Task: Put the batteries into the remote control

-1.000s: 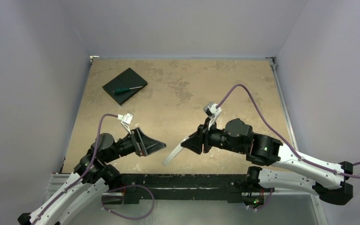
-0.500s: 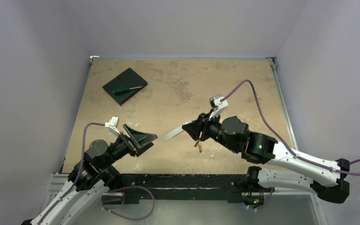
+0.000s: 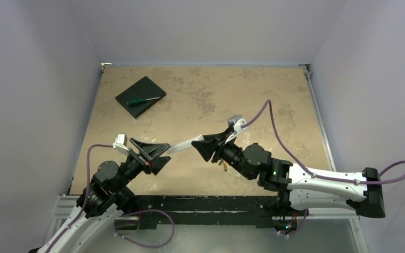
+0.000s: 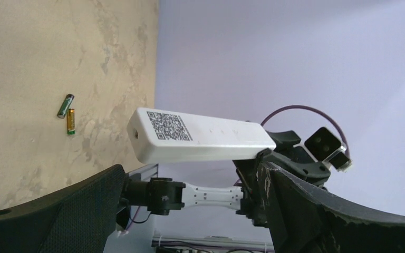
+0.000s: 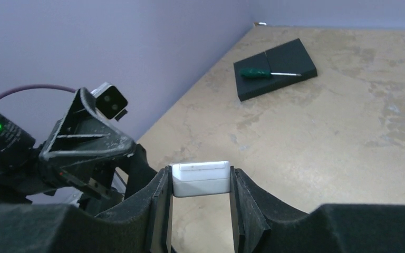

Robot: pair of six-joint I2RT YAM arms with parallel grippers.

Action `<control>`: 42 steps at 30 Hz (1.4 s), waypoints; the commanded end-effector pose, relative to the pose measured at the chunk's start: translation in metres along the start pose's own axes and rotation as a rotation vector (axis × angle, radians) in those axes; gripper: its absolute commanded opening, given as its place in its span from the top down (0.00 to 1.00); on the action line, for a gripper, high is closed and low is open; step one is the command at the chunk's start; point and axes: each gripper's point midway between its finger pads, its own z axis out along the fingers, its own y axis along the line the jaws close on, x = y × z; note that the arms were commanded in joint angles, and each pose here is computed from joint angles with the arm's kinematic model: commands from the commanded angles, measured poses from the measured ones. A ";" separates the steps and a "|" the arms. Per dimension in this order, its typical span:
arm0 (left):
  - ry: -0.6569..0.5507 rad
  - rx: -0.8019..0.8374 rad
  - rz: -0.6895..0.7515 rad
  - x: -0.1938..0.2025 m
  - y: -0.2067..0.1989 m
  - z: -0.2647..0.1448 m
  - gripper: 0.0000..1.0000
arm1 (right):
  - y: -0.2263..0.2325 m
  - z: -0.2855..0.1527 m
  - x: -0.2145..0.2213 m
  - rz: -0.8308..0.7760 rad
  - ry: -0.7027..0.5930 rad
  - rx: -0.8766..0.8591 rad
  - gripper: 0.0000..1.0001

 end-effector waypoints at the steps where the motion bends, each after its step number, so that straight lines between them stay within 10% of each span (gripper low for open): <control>1: -0.047 0.075 -0.051 -0.009 -0.015 0.002 0.02 | 0.022 -0.002 -0.039 0.004 -0.206 -0.051 1.00; 22: -0.015 0.175 -0.085 -0.004 -0.029 0.009 0.07 | 0.048 -0.025 -0.016 -0.136 -0.510 -0.182 1.00; 42: 0.022 0.277 -0.090 0.001 -0.048 0.009 0.66 | 0.042 -0.023 0.009 -0.142 -0.527 -0.172 1.00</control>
